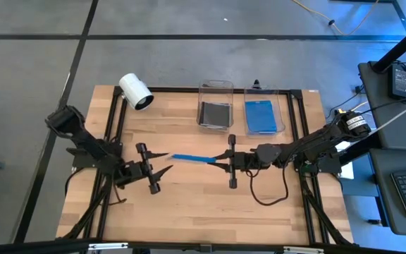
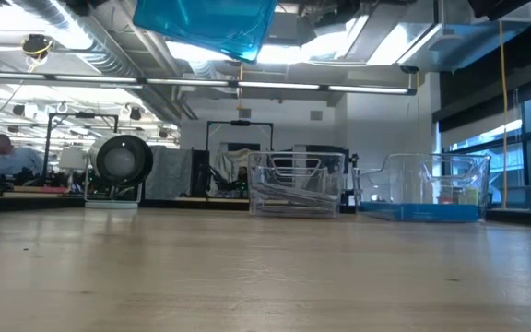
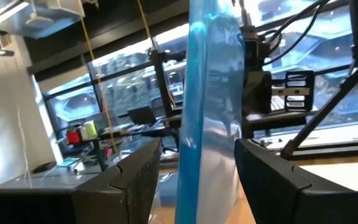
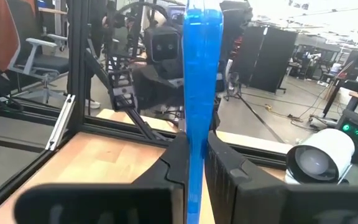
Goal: Pick & place jewel cases by type
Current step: Put the blue CD case into the right transparent bin
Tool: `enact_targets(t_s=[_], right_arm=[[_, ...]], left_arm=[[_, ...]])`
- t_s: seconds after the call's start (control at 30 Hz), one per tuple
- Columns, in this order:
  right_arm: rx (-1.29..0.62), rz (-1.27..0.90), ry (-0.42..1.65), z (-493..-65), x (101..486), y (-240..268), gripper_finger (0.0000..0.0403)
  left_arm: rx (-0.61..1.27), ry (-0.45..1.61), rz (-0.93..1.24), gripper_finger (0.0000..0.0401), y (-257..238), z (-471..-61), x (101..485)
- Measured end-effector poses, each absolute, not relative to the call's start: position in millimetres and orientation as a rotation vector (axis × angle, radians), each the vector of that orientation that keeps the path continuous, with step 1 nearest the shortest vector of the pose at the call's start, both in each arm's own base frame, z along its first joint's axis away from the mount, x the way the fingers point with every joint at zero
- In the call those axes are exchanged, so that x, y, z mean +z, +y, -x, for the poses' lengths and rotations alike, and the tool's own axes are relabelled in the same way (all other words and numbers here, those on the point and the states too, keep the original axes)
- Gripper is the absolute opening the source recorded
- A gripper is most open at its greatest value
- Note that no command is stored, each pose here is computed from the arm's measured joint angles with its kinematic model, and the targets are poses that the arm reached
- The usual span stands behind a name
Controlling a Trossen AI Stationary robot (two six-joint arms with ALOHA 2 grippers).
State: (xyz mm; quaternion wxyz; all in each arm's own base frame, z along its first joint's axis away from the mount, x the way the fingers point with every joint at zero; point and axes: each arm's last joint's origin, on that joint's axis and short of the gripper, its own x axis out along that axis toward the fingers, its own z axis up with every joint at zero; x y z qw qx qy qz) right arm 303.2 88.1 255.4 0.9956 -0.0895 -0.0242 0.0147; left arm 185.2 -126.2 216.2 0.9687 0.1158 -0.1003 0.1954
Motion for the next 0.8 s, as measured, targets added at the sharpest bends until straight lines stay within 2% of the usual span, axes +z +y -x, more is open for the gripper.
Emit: enact_targets(t_s=[0.2,0.43,0.67,0.8], right_arm=[[-0.053,0.190,0.024,-303,249,86,0.0037],[-0.216,0.155,0.113,-290,256,77,0.0037],[-0.431,0.098,0.174,-247,288,58,0.0037],[-0.553,-0.016,0.132,-213,310,38,0.0037]], left_arm=[[0.385,-0.190,-0.228,0.0207,-137,-165,228],[0.501,-0.098,-0.127,0.0208,-138,-146,237],[0.599,-0.016,-0.098,0.0206,-137,-143,235],[0.660,0.028,-0.082,0.0207,-135,-142,233]])
